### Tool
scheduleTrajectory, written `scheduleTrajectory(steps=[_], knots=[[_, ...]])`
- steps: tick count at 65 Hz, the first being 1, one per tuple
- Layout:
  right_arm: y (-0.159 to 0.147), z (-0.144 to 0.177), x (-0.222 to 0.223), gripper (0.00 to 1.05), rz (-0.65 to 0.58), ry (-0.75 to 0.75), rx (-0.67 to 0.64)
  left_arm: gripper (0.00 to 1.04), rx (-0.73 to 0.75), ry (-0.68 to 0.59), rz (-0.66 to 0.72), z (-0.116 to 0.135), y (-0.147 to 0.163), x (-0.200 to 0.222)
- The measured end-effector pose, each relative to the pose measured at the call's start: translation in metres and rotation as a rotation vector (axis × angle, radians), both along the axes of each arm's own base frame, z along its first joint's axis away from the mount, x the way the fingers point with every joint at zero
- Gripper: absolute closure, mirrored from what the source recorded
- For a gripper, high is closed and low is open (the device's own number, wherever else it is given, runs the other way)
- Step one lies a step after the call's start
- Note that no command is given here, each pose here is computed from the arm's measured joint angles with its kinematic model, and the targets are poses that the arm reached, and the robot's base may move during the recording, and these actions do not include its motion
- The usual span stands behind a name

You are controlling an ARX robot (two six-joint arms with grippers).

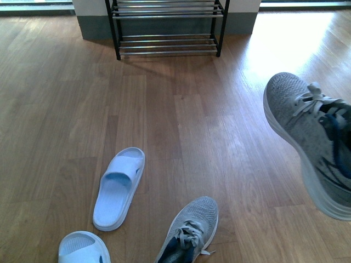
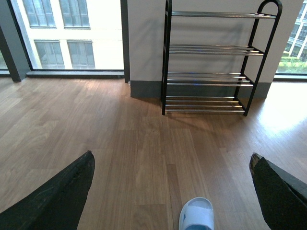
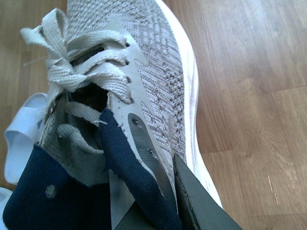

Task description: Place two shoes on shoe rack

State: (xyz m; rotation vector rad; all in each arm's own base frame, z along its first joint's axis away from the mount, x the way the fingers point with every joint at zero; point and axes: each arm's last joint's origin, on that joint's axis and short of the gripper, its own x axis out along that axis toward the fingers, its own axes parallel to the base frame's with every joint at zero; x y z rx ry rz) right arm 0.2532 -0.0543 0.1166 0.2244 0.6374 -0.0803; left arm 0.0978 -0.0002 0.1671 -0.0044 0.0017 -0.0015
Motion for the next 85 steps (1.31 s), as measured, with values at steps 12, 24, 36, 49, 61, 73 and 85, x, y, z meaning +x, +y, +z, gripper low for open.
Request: scheduleTrajectory(steps=[12,24,36,49,61,73,85], knots=[[0.007,0.036,-0.045,1.03,-0.011,-0.134,-0.028,0.09,0.000,0.000,0.000,0.000,0.000,0.000],[0.008,0.038,-0.049,1.03,-0.010,-0.152,-0.032,0.09,0.000,0.000,0.000,0.000,0.000,0.000],[0.010,0.038,-0.049,1.03,0.007,-0.153,-0.025,0.09,0.000,0.000,0.003,0.000,0.000,0.000],[0.009,0.038,-0.049,1.03,-0.001,-0.151,-0.029,0.09,0.000,0.000,0.002,0.000,0.000,0.000],[0.008,0.037,-0.049,1.03,-0.020,-0.148,-0.036,0.09,0.000,0.000,-0.004,0.000,0.000,0.000],[0.008,0.037,-0.049,1.03,-0.015,-0.148,-0.031,0.09,-0.010,0.031,0.028,-0.001,0.000,0.000],[0.008,0.037,-0.049,1.03,-0.007,-0.150,-0.027,0.09,0.058,0.468,0.224,-0.005,-0.028,0.023]])
